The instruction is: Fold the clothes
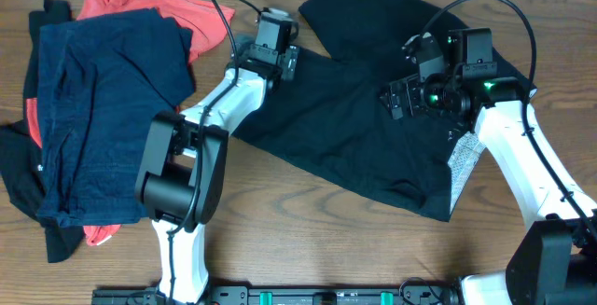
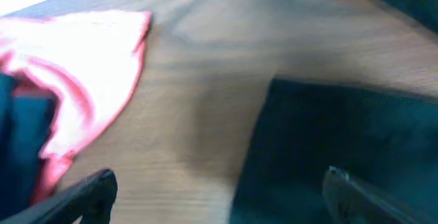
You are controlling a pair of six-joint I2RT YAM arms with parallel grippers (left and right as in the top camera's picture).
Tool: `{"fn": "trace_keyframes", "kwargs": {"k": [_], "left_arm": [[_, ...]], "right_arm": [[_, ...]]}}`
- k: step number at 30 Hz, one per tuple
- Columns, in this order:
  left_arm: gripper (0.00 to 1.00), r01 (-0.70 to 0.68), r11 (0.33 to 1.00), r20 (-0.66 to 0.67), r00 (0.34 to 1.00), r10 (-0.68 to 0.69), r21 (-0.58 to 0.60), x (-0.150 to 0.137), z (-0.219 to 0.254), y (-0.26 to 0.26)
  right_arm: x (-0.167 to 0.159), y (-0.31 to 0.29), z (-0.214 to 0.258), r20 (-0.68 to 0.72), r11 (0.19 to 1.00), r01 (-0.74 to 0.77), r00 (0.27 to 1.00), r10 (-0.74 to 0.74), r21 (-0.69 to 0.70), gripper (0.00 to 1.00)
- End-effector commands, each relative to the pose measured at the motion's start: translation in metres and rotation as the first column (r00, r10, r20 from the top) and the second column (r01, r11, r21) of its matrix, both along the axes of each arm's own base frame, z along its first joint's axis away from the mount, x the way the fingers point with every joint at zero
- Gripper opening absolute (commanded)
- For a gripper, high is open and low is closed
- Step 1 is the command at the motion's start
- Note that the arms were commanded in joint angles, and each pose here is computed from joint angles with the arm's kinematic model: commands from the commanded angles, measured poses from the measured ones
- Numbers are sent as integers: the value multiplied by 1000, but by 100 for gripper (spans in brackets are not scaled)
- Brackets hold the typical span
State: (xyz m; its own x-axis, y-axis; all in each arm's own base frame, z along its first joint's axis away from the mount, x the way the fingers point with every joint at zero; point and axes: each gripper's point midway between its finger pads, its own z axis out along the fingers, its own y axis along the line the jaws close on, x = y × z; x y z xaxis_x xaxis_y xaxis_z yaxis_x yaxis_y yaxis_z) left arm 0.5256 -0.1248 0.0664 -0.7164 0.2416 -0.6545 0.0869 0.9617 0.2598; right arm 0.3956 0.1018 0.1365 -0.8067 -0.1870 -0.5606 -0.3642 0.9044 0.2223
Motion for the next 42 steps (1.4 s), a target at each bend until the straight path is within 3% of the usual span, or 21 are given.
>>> {"fn": "trace_keyframes", "kwargs": {"k": [1, 6, 10, 20, 31, 42], "left_arm": [[98, -74, 997, 32, 997, 73, 39, -6, 32, 19], [98, -146, 989, -23, 989, 146, -4, -33, 52, 28], [98, -113, 993, -106, 989, 108, -43, -61, 66, 25], [98, -51, 992, -236, 972, 22, -119, -92, 63, 11], [98, -50, 991, -229, 973, 21, -121, -91, 64, 10], [98, -50, 991, -230, 973, 21, -121, -91, 64, 10]], "right_arm": [[-5, -11, -12, -86, 988, 152, 985, -153, -13, 99], [-35, -29, -31, -245, 953, 290, 921, -304, -92, 99], [-78, -46, -47, -393, 902, 373, 812, -431, -217, 99], [-140, -46, -105, -534, 881, 365, 701, -472, -300, 99], [-126, -64, -137, -423, 829, 468, 713, -559, -306, 99], [-145, -130, -157, -440, 688, 584, 529, -725, -431, 99]]}}
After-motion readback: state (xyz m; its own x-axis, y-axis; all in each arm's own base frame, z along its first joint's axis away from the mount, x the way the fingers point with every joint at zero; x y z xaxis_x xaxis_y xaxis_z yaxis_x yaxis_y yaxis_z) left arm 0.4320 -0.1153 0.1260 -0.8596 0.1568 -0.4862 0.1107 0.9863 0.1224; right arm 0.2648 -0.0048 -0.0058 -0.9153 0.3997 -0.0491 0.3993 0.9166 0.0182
